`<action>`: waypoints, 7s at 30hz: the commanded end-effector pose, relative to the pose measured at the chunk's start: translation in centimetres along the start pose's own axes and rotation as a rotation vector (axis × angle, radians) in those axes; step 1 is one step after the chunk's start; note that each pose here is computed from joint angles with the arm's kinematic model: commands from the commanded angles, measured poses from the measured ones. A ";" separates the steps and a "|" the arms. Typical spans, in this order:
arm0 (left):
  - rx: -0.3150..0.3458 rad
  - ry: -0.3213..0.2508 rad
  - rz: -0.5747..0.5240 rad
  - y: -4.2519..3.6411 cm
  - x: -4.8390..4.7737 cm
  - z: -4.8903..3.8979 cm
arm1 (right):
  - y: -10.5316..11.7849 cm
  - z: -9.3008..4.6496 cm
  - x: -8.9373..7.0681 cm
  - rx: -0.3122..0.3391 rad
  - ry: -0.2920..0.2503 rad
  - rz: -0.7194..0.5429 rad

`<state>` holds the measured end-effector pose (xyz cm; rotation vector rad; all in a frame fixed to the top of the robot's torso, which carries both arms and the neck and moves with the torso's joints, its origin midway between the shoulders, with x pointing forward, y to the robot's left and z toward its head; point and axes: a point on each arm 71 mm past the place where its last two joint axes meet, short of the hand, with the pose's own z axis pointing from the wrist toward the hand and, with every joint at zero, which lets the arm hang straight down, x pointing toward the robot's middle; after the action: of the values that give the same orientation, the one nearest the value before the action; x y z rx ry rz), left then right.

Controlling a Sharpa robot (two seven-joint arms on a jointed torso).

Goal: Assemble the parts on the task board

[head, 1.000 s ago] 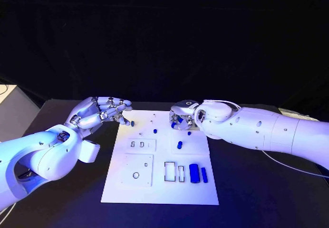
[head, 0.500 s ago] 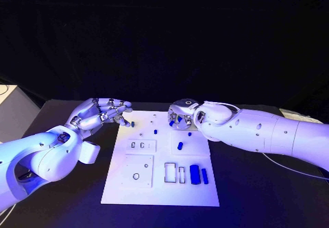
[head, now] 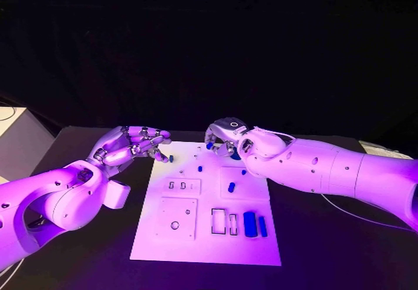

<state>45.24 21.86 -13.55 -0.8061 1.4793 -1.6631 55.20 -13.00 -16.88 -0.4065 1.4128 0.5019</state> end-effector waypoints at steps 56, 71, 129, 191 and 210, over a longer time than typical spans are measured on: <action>0.013 0.031 -0.011 -0.17 0.65 0.53 | 1.3 2.7 1.4 0.042 0.055 -0.025; 0.006 0.022 -0.007 -0.06 0.24 0.49 | 0.4 1.6 1.0 0.036 0.013 -0.012; -0.002 -0.010 0.007 0.27 -1.10 0.52 | -9.1 -6.1 -0.6 0.302 0.185 0.262; -0.014 -0.005 0.005 0.49 -1.25 0.68 | -7.5 -4.9 0.3 0.319 0.194 0.200; -0.021 -0.006 0.006 0.57 -1.34 0.69 | -6.6 -4.9 0.5 0.266 0.191 0.121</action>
<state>46.65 22.86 -14.08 -0.8254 1.4879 -1.6228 54.97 -21.27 -17.94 -0.1201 1.6740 0.3865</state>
